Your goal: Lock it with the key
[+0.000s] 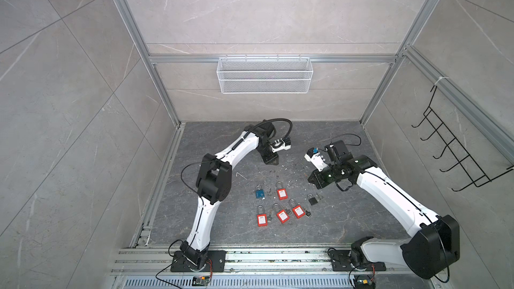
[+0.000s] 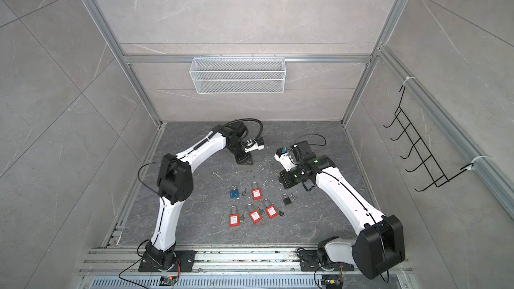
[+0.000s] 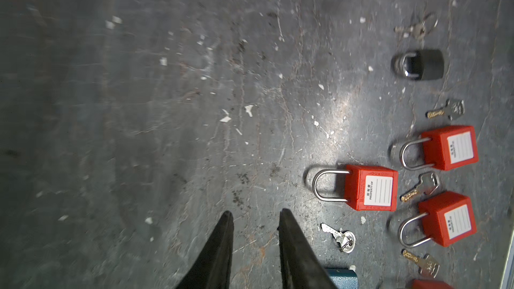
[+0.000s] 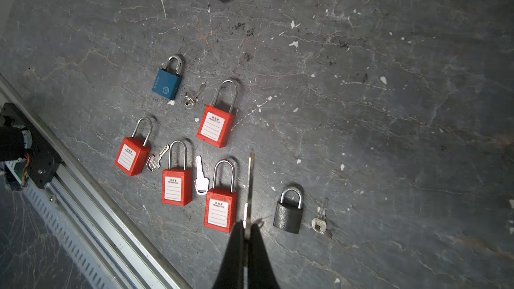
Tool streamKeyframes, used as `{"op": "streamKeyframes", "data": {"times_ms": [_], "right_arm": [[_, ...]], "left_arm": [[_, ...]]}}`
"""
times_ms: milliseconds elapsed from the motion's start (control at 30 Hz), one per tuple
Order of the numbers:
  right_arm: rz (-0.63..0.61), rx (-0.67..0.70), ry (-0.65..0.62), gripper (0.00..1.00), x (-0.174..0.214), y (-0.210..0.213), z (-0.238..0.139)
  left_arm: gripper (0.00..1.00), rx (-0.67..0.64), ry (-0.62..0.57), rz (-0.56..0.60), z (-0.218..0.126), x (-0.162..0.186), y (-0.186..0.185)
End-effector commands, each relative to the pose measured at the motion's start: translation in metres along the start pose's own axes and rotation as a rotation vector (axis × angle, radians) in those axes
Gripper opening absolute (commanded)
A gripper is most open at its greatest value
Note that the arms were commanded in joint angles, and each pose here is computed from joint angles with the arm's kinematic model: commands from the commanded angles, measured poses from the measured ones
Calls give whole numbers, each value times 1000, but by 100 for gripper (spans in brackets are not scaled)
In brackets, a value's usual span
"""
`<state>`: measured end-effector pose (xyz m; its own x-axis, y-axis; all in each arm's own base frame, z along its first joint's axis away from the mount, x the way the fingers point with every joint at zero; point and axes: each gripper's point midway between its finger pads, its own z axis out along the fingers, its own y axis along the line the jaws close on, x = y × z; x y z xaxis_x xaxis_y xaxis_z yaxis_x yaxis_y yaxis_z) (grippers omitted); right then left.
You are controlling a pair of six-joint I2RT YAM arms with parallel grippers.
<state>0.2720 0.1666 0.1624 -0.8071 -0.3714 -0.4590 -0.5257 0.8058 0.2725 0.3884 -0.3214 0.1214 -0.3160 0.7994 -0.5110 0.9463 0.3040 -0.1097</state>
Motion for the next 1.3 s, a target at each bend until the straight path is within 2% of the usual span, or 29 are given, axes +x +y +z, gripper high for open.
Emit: {"op": "streamKeyframes", "data": {"times_ms": [0, 167, 333, 567, 733, 967, 1067, 1167, 1267], "right_arm": [[182, 26, -9, 0, -7, -5, 6], [345, 19, -20, 0, -6, -7, 40], [326, 8, 53, 0, 1, 13, 82], [384, -45, 110, 0, 12, 19, 122], [375, -63, 157, 0, 21, 21, 139], [385, -66, 210, 3, 32, 20, 154], [384, -36, 211, 10, 35, 15, 154], [363, 5, 162, 32, 28, 10, 144], [326, 33, 108, 41, 17, 7, 132]], "left_arm": [[31, -105, -268, -39, -69, -37, 5], [31, -196, -418, -156, -114, -10, -6], [31, -259, -465, -240, -133, 33, -31], [31, -304, -482, -327, -146, 78, -64], [31, -311, -478, -355, -144, 91, -72], [31, -302, -484, -372, -143, 90, -71], [31, -306, -484, -379, -143, 92, -71], [31, -322, -487, -386, -145, 94, -71], [31, -341, -490, -392, -146, 96, -69]]}}
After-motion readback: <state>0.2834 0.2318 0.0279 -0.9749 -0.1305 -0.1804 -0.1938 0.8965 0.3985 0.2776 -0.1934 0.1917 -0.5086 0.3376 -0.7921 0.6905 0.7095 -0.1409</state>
